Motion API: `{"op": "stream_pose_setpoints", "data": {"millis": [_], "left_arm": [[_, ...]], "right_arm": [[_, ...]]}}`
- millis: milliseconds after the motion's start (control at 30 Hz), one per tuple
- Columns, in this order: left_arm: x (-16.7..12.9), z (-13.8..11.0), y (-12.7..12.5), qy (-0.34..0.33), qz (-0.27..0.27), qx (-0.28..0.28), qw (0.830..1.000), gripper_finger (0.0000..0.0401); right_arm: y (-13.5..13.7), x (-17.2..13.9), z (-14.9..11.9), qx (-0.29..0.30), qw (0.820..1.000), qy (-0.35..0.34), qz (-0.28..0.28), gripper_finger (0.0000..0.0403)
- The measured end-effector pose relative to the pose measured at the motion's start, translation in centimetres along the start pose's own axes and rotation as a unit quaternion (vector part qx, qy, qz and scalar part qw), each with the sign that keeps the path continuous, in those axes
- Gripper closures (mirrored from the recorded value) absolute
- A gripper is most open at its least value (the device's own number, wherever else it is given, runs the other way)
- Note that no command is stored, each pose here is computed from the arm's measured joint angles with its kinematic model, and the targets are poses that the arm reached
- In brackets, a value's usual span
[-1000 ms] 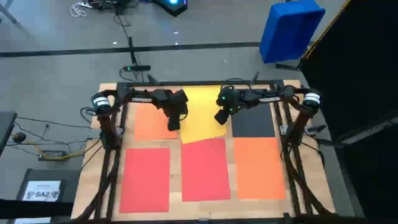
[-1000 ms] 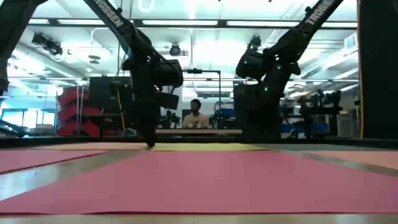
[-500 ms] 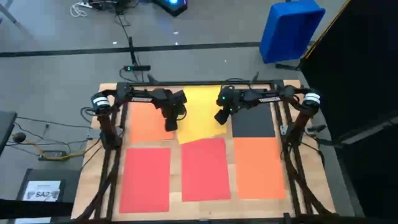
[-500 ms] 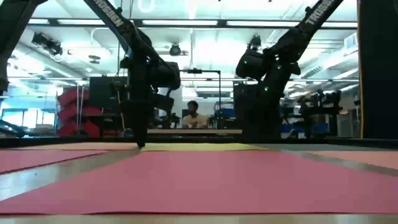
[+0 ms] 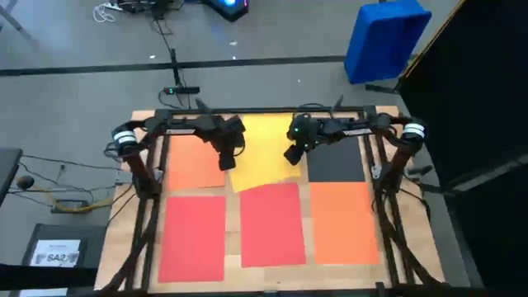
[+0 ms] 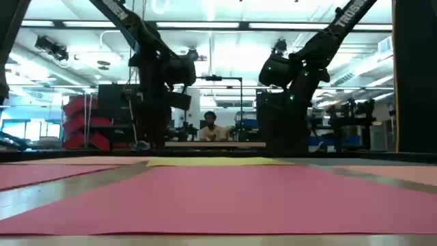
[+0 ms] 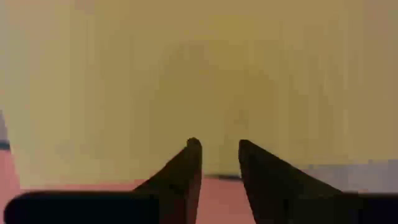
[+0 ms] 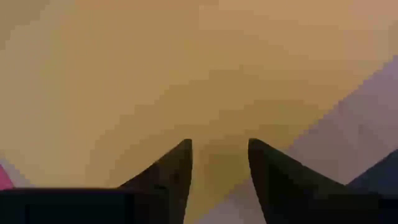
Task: Organize paper
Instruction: Stack the yellow paper on top of the yellow paper
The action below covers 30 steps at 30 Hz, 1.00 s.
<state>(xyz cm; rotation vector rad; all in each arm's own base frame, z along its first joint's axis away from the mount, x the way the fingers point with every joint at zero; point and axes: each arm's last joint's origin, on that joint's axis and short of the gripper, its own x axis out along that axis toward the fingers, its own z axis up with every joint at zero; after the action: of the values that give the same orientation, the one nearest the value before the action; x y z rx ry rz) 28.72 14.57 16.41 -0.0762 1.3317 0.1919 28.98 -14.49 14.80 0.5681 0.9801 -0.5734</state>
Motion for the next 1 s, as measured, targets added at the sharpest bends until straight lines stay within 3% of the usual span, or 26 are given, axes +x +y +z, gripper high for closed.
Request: {"op": "stream_pose_setpoints", "data": {"millis": [200,433,700,1000], "left_arm": [[1.8,0.3,0.1,0.012,-0.005,0.007,1.000,0.0311],[2.1,1.1,0.3,-0.025,0.000,0.013,1.000,0.0311],[2.1,2.3,0.6,-0.070,0.006,0.054,0.996,0.0311],[3.1,2.6,0.7,-0.070,-0.002,0.086,0.994,0.0311]], "right_arm": [[-0.1,0.0,0.0,0.001,1.000,0.000,-0.002,0.0270],[-0.3,0.0,0.1,0.004,1.000,0.001,-0.003,0.0270],[-0.6,0.0,0.2,0.007,1.000,0.000,-0.005,0.0270],[-0.5,0.0,0.2,0.006,1.000,0.000,-0.005,0.0270]]}}
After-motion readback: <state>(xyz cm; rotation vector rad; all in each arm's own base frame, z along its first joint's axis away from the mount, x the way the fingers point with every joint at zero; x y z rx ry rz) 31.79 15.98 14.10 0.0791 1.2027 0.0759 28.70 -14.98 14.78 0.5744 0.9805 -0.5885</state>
